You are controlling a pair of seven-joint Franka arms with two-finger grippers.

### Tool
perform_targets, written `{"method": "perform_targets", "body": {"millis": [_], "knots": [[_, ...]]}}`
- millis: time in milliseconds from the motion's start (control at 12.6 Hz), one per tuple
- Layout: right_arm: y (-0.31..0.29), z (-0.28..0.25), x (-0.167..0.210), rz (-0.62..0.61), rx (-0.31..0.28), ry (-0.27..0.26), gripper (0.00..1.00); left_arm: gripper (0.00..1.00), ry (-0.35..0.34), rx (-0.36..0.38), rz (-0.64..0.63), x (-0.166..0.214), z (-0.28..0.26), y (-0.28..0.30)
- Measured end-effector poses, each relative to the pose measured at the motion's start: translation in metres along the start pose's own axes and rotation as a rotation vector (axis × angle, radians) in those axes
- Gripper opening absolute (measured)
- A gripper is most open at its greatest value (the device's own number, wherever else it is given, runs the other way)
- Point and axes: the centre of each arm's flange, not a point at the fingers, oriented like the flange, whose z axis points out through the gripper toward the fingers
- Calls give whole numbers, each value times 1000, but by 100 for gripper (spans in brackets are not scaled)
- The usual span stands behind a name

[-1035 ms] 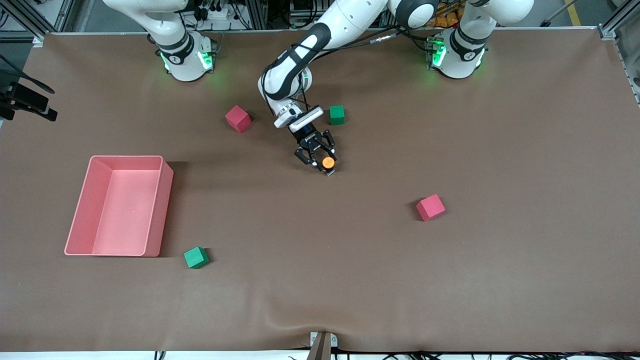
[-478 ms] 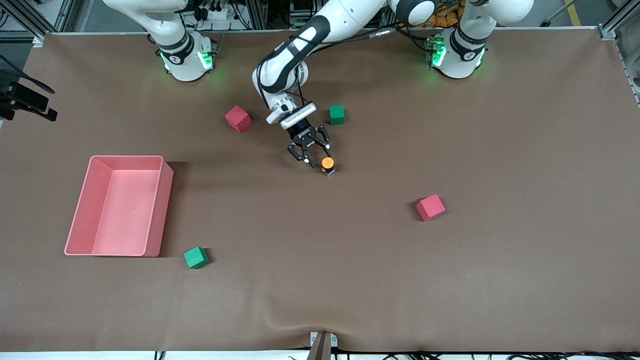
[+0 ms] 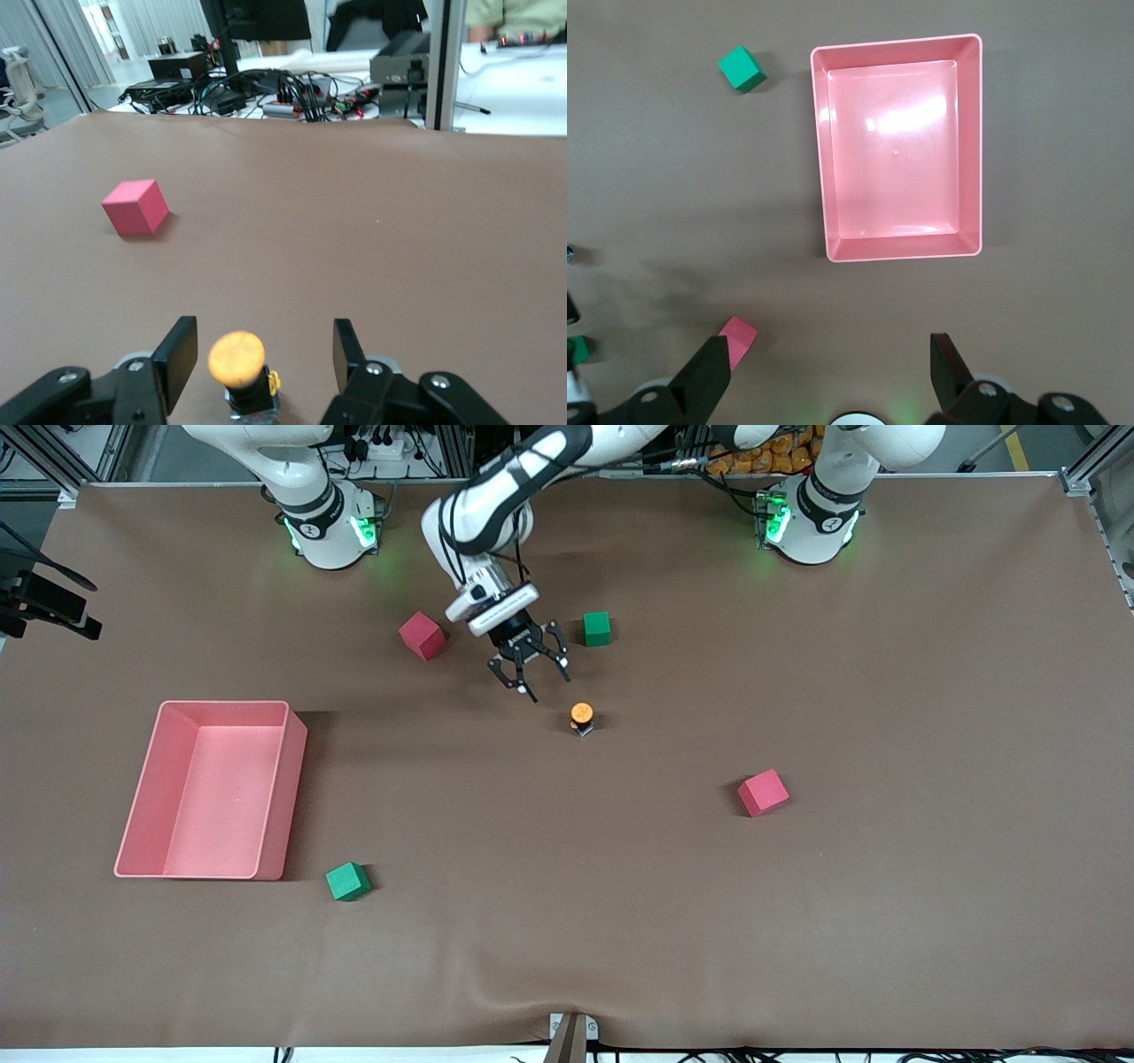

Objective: Place and upright button with both arms
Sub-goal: 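Raise the open left gripper away from the standing button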

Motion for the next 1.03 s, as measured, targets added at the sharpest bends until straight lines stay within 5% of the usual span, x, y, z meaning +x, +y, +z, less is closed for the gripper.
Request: {"method": "perform_targets", "body": {"millis": [239,557,796,1035], "knots": [[0,0,0,1,0,0,100,71,-183,12,94,120,-11,-17],[1,0,0,1,0,0,100,73,-400,-22,238,282,39,-68],[1,0,0,2,0,0,100,73,-508,-57,271,339,69,-98],[1,0,0,2,0,0,100,73,-677,-97,168,403,110,-144]]}}
